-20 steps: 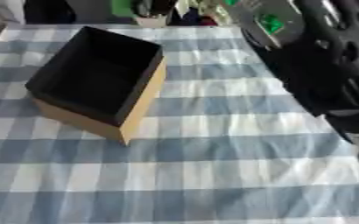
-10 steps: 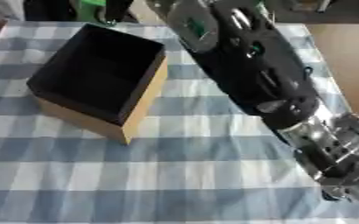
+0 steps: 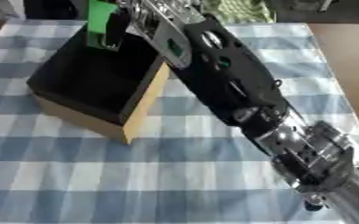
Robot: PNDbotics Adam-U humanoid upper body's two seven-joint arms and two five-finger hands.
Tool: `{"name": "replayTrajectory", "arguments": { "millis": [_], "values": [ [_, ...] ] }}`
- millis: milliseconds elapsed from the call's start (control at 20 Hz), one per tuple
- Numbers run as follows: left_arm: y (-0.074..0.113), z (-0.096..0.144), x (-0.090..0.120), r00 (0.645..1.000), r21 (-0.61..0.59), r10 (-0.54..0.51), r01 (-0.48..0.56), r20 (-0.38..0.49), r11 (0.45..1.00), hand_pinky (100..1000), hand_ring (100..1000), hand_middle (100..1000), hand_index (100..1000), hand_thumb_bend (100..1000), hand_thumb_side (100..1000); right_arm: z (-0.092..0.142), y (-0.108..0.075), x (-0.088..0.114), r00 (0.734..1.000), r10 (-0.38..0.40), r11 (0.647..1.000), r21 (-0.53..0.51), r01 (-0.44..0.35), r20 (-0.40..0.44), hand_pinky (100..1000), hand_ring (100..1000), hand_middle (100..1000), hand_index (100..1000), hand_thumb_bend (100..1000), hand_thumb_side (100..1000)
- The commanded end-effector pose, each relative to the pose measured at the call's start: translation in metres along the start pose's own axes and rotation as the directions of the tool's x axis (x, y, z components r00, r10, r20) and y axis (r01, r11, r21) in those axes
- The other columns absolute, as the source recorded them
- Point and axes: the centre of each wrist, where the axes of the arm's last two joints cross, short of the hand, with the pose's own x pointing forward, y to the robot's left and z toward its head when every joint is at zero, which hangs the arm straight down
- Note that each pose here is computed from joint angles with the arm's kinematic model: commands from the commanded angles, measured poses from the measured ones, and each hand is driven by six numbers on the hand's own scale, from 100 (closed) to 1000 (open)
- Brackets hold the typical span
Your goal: Pick up objects on the table and place them in the box.
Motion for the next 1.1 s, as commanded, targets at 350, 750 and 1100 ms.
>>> {"name": "replayTrajectory", "arguments": {
  "millis": [350,750,1100],
  "values": [
    [0.0,-0.005,0.006,1.0,0.0,0.01,-0.01,0.026,1.0,628,686,572,722,176,379,0.009,-0.017,0.005,0.995,0.069,0.997,0.042,-0.072,0.074,913,891,747,810,100,100],
    [0.0,-0.005,0.006,1.0,-0.002,0.01,-0.01,0.023,1.0,628,686,572,722,175,378,0.009,-0.019,0.004,0.972,0.221,0.968,0.099,-0.229,0.081,977,978,870,938,387,183],
    [0.0,-0.005,0.006,1.0,-0.003,0.011,-0.011,0.022,1.0,628,686,573,722,174,378,0.01,-0.019,0.003,0.948,0.309,0.942,0.117,-0.316,0.073,994,991,882,977,441,276]
  ]
}}
